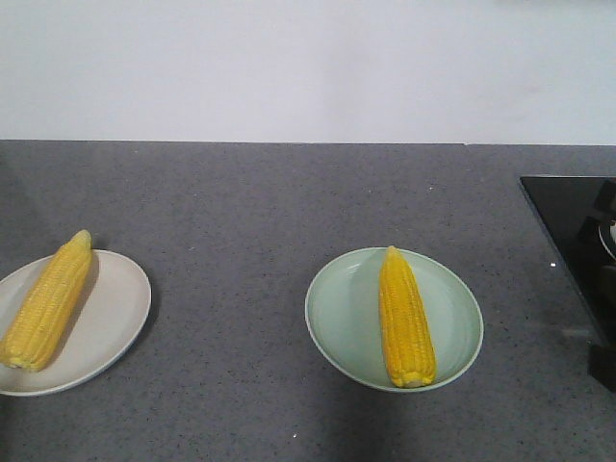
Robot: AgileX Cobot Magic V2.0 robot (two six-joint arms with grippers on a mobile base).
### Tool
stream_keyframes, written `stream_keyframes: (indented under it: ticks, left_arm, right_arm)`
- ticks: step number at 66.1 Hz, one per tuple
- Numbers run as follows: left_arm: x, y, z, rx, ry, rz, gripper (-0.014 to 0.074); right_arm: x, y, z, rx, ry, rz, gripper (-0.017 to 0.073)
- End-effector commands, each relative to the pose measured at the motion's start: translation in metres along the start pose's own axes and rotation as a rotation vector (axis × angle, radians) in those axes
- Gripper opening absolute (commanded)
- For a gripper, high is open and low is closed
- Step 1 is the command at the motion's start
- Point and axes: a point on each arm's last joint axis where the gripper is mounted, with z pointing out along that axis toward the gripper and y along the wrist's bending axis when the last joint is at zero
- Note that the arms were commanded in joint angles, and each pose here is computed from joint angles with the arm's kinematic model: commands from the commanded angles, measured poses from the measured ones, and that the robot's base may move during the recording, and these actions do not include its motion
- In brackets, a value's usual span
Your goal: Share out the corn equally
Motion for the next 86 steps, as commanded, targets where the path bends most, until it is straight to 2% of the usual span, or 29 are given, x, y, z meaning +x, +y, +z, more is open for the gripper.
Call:
stream_keyframes:
  ticks: [1, 15, 31, 58, 86]
  left_arm:
    - [-0.014, -0.002, -0.002, 0.015, -0.111, -0.014, -0.0008]
    - [-0.014, -0.002, -0.002, 0.015, -0.111, -0.014, -0.0008]
    - [-0.014, -0.002, -0.002, 0.015, -0.111, -0.014, -0.0008]
    - [-0.013, -0.002, -0.002, 0.015, -0.110, -0.014, -0.0008]
    - [-0.013, -0.002, -0.002, 0.015, -0.110, -0.014, -0.0008]
  right_arm:
    - [0.001, -0.008, -0.015, 0.099, -0.167, 0.001, -0.0003]
    - [0.040, -0.010, -0.031, 0.219, -0.327, 0.016, -0.0003]
    - [0.082, -0.006, -0.033, 0.273, -0.439, 0.020, -0.0003]
    - [0.125, -0.002, -0.022, 0.295, -0.528, 0.021, -0.0003]
    - [0.127, -0.002, -0.021, 0.285, -0.495, 0.033, -0.0003]
